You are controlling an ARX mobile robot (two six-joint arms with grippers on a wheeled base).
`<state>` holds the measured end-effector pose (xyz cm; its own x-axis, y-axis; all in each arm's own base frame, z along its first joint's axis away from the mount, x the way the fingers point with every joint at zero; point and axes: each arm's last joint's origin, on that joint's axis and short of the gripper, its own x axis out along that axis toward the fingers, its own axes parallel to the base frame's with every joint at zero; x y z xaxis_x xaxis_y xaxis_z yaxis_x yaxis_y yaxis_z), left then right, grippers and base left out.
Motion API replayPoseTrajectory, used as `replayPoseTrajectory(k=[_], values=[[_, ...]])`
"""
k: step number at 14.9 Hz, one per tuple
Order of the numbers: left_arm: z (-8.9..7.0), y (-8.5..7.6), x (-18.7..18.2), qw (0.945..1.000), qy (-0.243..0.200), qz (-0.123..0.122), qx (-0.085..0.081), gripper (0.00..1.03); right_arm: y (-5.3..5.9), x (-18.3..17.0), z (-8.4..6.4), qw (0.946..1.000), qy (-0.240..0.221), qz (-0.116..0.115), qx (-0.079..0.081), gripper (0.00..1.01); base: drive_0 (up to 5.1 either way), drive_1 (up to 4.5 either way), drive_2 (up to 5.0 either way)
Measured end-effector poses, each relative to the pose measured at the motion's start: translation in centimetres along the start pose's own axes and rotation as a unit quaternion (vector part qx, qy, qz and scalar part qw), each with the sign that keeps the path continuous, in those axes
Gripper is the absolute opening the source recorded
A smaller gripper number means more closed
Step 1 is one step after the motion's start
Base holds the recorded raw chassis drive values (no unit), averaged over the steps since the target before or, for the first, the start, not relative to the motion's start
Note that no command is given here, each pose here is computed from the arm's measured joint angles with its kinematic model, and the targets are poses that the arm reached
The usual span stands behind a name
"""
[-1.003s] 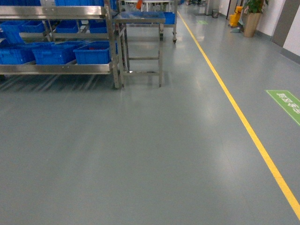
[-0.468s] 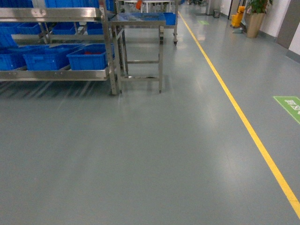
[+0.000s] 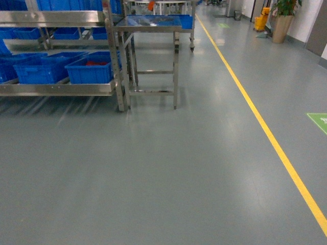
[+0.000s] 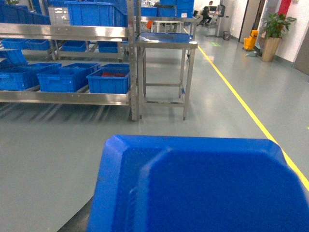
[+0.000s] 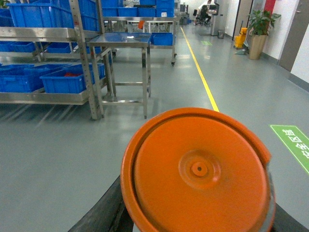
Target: Sort blue parts and orange caps into right shelf containers
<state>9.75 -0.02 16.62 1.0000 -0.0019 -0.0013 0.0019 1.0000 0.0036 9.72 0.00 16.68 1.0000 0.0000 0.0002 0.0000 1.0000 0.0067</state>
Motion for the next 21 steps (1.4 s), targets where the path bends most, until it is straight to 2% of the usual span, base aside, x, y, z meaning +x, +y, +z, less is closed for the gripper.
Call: replayPoseTrajectory(k=[21], values=[[-0.03,0.0,0.0,1.0,0.001,0.001,0.0,0.42,0.0,0.0,0.01,1.0,-0.001,0.0,0.0,0.43,0.0,4.22,-4.3]])
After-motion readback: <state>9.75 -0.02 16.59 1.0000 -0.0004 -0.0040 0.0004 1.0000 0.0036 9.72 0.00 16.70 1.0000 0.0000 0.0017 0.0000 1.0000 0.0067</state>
